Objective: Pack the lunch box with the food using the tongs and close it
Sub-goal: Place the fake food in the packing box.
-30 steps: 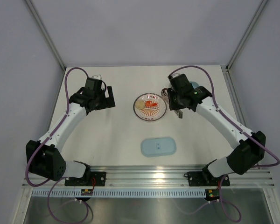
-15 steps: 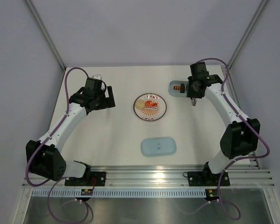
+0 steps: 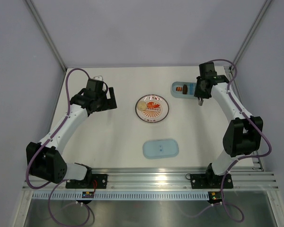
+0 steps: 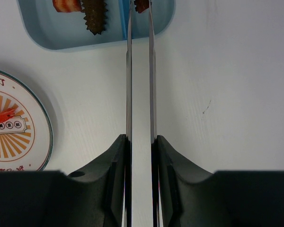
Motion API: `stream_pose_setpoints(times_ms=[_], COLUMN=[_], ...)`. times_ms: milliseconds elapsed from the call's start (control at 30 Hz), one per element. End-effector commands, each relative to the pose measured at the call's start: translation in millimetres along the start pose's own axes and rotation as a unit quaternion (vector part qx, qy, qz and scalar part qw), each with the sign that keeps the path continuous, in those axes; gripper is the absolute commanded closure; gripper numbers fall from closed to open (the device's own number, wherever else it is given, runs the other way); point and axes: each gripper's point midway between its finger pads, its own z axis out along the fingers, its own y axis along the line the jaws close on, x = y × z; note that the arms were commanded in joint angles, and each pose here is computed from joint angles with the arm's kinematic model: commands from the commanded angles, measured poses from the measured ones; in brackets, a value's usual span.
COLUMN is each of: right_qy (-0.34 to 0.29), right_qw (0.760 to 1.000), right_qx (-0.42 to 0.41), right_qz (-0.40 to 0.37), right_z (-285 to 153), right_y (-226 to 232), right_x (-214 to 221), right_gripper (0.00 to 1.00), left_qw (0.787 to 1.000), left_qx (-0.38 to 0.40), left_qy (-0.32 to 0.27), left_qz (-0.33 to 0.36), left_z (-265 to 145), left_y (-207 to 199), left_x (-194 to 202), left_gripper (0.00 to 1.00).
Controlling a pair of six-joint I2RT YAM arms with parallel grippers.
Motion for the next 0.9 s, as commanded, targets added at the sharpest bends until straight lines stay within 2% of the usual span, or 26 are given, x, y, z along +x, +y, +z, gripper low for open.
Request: stream_pose_setpoints(times_ms=[0, 167, 300, 500, 667, 867], right_qy=[-0.015, -0.001, 0.0, -0.001, -0.003, -0.013], right_qw=[1.0, 1.0, 1.0, 1.0, 1.0, 1.0], right_qx=[-0.004, 0.005, 0.007, 0.003, -0.001, -0.005], right_qz=[-0.002, -0.009, -0.015, -0.018, -0.014, -0.012], right_z=[10, 25, 27, 25, 21, 13], right_y=[4, 3, 2, 4, 5, 6], right_x=[-14, -9, -8, -11, -14, -22], right_gripper=[0.83, 0.81, 0.71, 0.67, 0.54, 0.51], left_qw=[0.999, 0.999, 0.999, 0.999, 0.999, 0.999], left_qx=[0.009, 0.005, 0.006, 0.006, 0.008, 0.007], left_qy=[-0.031, -0.032, -0.032, -0.033, -0.033, -0.031], left_qz=[-0.001, 0.0, 0.001, 0.0, 0.001, 0.001], left_z=[-10, -10, -10, -10, -10, -10], left_y=[-3, -1, -1, -2, -3, -3], left_x=[-14, -14, -14, -16, -16, -16], left_gripper=[0.01, 0.01, 0.01, 0.01, 0.01, 0.01])
